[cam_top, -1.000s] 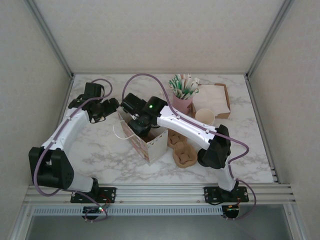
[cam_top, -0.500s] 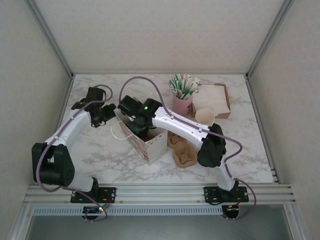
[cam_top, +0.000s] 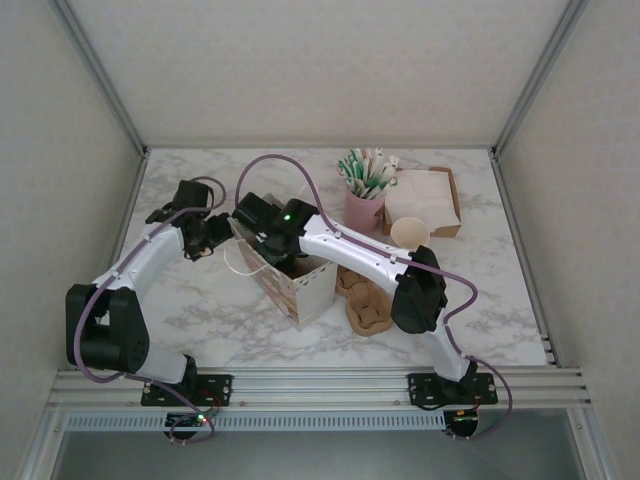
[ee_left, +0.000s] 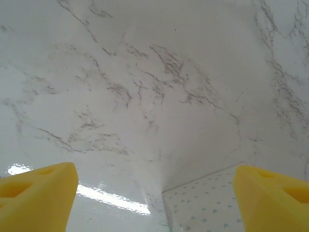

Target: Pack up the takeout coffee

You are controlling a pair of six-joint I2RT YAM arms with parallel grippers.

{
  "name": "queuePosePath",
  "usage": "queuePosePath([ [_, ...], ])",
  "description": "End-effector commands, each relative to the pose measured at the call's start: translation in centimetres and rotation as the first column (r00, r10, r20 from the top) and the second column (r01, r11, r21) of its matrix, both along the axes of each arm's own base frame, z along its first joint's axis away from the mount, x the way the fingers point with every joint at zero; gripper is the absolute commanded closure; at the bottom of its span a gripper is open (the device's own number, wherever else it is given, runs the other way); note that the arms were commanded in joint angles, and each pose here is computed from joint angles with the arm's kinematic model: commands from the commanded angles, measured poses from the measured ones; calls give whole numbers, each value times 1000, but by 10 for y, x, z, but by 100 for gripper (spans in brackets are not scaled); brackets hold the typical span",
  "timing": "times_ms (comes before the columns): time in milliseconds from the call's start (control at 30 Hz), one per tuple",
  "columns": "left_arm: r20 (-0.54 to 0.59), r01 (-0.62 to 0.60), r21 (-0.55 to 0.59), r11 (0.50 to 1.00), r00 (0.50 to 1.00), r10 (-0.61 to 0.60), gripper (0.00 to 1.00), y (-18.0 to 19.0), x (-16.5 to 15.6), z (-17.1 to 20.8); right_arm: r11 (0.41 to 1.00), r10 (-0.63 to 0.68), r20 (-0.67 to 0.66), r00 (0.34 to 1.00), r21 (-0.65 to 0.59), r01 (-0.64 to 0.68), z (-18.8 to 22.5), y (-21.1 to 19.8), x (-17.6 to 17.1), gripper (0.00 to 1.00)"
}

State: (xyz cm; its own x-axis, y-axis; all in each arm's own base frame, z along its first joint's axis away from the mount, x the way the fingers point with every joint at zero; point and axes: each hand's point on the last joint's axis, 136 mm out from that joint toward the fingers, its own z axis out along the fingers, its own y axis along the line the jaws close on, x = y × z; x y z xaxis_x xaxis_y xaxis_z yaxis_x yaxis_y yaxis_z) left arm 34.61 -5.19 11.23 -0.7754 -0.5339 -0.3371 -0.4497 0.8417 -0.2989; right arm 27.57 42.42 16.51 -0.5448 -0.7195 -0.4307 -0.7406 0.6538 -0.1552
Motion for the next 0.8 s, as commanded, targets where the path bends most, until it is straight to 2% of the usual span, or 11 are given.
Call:
queuePosePath([
  [0,19,-32,9,999,999,32,16,7,-1,5,998,-9,-42,999,-66,6,-32,-4,-2,40],
  [233,29,-36,7,999,999,36,16,7,-2,10,996,-21,-94,995,-94,12,-42,-14,-16,40],
  [600,68,-59,25,998,996,57,16,13,-4,26,995,-104,-15,994,11,104,23,-14,-9,39],
  [767,97,-82,31,996,992,78,16,17,-6,36,985,-170,-36,985,13,171,24,-19,-10,39],
])
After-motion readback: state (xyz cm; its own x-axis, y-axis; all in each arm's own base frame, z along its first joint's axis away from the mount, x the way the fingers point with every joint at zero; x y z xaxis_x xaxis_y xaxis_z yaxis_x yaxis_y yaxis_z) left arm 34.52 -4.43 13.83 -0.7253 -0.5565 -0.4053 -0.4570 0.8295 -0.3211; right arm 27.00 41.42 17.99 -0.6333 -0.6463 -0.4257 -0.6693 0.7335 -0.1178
